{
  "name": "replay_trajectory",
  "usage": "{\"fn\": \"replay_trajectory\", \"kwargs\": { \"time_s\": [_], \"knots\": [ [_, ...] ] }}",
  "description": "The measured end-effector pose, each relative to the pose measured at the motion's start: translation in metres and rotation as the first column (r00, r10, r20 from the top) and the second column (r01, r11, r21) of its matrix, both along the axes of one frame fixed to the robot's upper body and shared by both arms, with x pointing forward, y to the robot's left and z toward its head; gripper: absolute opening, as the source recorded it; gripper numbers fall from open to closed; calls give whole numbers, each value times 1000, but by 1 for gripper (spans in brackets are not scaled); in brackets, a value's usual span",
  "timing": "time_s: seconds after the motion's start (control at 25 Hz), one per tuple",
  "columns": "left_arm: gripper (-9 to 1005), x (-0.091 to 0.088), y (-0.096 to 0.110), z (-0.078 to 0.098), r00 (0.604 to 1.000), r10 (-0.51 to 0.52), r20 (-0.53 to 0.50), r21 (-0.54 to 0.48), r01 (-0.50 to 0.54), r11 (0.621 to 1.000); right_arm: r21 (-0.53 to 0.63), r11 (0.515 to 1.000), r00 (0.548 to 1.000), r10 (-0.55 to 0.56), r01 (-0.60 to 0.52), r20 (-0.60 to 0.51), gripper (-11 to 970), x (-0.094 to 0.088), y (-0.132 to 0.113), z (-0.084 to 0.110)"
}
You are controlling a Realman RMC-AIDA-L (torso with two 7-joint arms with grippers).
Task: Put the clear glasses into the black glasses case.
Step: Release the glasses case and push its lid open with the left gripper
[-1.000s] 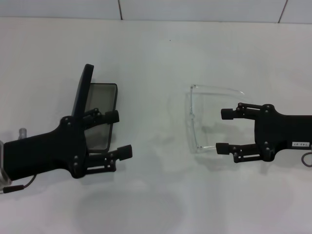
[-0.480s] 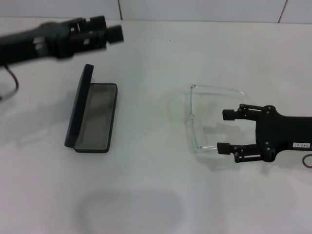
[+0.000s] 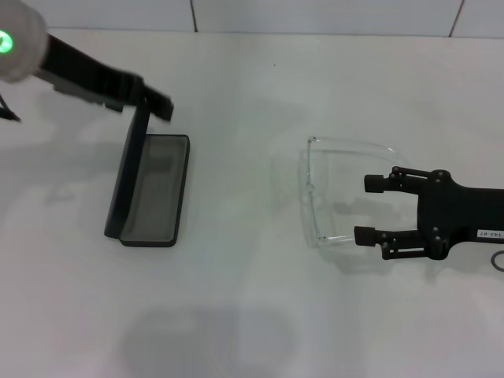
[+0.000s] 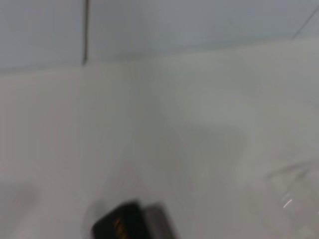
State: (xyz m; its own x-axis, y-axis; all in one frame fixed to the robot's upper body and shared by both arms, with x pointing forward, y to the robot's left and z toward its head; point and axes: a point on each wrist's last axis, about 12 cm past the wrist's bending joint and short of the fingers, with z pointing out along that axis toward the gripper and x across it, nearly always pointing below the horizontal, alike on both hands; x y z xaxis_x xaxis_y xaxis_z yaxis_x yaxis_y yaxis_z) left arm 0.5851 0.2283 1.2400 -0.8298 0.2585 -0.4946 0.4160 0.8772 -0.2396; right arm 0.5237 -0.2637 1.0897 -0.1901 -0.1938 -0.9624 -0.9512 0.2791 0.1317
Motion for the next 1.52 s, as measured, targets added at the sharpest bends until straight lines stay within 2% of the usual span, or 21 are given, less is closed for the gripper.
{"fn": "replay_trajectory", "kwargs": {
  "time_s": [0.24, 0.28, 0.36, 0.8, 1.12, 1.36, 1.52],
  "knots": [
    [751, 12, -20, -32, 994, 42, -106, 195, -20, 981, 2, 1000, 1000, 4, -4, -1, 857, 0, 2, 0],
    [749, 12, -20, -32, 994, 42, -106, 195, -20, 981, 2, 1000, 1000, 4, -4, 0, 857, 0, 2, 0],
    [745, 18, -23, -46, 989, 64, -136, 234, -31, 972, 7, 1000, 1000, 0, 0, -1, 857, 0, 2, 0],
    [723, 22, -20, -57, 988, 86, -130, 257, -50, 965, 22, 1000, 1000, -7, 7, -28, 858, -4, 2, -6],
    [707, 17, -31, -57, 996, 24, -86, 301, 3, 954, 23, 1000, 1000, -8, 8, -29, 858, -4, 2, -7],
    [490, 19, -31, -58, 996, 21, -89, 306, 7, 952, 28, 1000, 1000, -11, 12, -28, 858, -5, 0, -6],
    [389, 19, -31, -58, 997, -4, -82, 317, 30, 948, 28, 1000, 1000, -13, 14, -27, 858, -4, 0, -6]
  ]
}}
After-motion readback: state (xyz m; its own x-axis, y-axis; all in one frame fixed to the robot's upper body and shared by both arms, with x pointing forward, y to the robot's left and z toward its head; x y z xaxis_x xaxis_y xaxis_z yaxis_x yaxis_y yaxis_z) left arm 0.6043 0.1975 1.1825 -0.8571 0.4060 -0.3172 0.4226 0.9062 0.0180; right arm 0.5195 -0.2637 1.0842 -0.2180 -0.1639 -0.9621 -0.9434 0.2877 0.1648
